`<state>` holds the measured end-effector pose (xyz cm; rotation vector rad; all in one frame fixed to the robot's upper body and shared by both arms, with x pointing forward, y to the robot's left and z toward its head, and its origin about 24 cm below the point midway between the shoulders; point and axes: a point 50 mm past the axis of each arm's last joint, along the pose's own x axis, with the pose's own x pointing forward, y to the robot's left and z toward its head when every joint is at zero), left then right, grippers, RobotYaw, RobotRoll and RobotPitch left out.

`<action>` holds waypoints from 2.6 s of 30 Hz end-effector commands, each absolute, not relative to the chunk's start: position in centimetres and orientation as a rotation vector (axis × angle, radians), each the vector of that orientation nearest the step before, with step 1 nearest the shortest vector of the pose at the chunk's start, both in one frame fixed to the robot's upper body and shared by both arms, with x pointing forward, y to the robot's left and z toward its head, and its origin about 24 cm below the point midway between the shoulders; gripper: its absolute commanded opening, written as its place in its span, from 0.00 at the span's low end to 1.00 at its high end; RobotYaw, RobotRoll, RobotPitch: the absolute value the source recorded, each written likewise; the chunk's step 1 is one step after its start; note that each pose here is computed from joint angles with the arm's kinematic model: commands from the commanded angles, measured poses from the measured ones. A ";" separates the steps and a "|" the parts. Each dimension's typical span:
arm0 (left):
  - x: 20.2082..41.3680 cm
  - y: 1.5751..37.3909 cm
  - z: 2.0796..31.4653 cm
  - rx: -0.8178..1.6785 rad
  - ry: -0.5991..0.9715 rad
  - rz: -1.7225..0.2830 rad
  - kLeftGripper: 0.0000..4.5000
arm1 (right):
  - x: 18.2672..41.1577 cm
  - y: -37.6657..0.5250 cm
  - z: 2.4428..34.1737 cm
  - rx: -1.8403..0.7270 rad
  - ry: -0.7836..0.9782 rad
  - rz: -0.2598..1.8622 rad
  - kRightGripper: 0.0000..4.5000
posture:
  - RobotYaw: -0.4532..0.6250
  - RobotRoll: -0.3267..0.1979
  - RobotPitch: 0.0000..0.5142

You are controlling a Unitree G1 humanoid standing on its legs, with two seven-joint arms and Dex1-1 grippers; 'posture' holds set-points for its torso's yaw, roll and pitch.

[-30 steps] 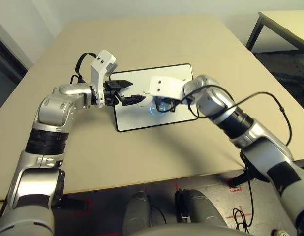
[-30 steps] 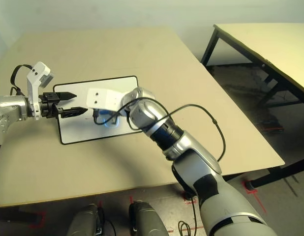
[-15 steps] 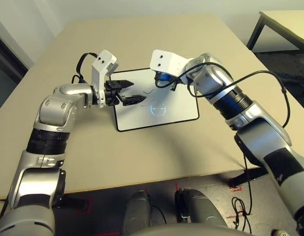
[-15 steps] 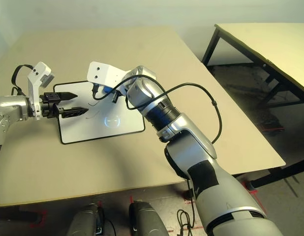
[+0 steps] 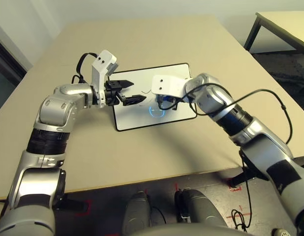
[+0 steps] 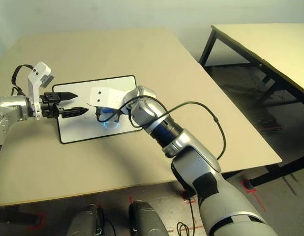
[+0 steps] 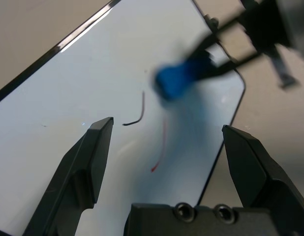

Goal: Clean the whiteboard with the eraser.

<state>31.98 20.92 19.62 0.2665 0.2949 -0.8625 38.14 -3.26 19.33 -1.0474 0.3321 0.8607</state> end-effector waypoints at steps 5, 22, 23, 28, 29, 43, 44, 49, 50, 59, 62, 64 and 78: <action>31.6 21.1 19.4 0.267 0.307 -0.857 1.00 | 39.6 -4.1 18.0 -1.029 0.358 0.807 0.13 | 0.42 0.62 0.16; 32.0 22.3 20.3 0.284 0.303 -0.816 1.00 | 37.3 -3.0 18.8 -1.056 0.338 0.884 0.13 | 0.41 0.62 0.17; 32.0 22.4 20.3 0.284 0.304 -0.813 1.00 | 37.6 -2.9 19.4 -1.052 0.325 0.869 0.13 | 0.41 0.62 0.17; 31.9 22.9 20.2 0.285 0.312 -0.794 1.00 | 37.5 -1.9 20.6 -1.046 0.294 0.876 0.13 | 0.41 0.62 0.18; 31.8 23.0 20.2 0.285 0.313 -0.791 1.00 | 37.2 -1.7 20.4 -1.047 0.297 0.896 0.13 | 0.41 0.62 0.18; 31.6 23.5 20.2 0.281 0.318 -0.770 1.00 | 32.9 -0.6 18.3 -1.094 0.384 1.028 0.13 | 0.42 0.62 0.19; 31.5 23.5 20.1 0.281 0.321 -0.769 1.00 | 33.4 -0.6 19.0 -1.087 0.370 1.006 0.13 | 0.42 0.62 0.19; 31.2 23.9 19.9 0.285 0.355 -0.766 1.00 | 35.2 -0.2 22.0 -1.055 0.297 0.931 0.13 | 0.42 0.62 0.19; 31.1 24.0 19.7 0.288 0.371 -0.769 1.00 | 35.3 -0.1 22.3 -1.052 0.289 0.927 0.13 | 0.42 0.62 0.19; 30.3 24.1 19.3 0.293 0.399 -0.778 1.00 | 31.4 -0.2 16.8 -1.093 0.377 1.097 0.13 | 0.43 0.62 0.19; 30.3 24.0 19.4 0.293 0.401 -0.781 1.00 | 31.3 -0.2 16.4 -1.094 0.393 1.098 0.13 | 0.43 0.62 0.20; 30.3 23.9 19.4 0.294 0.399 -0.783 1.00 | 32.3 -0.3 16.6 -1.086 0.389 1.069 0.13 | 0.43 0.62 0.20; 30.1 23.6 19.3 0.290 0.405 -0.792 1.00 | 36.9 -1.8 17.3 -1.101 0.336 0.934 0.13 | 0.43 0.62 0.20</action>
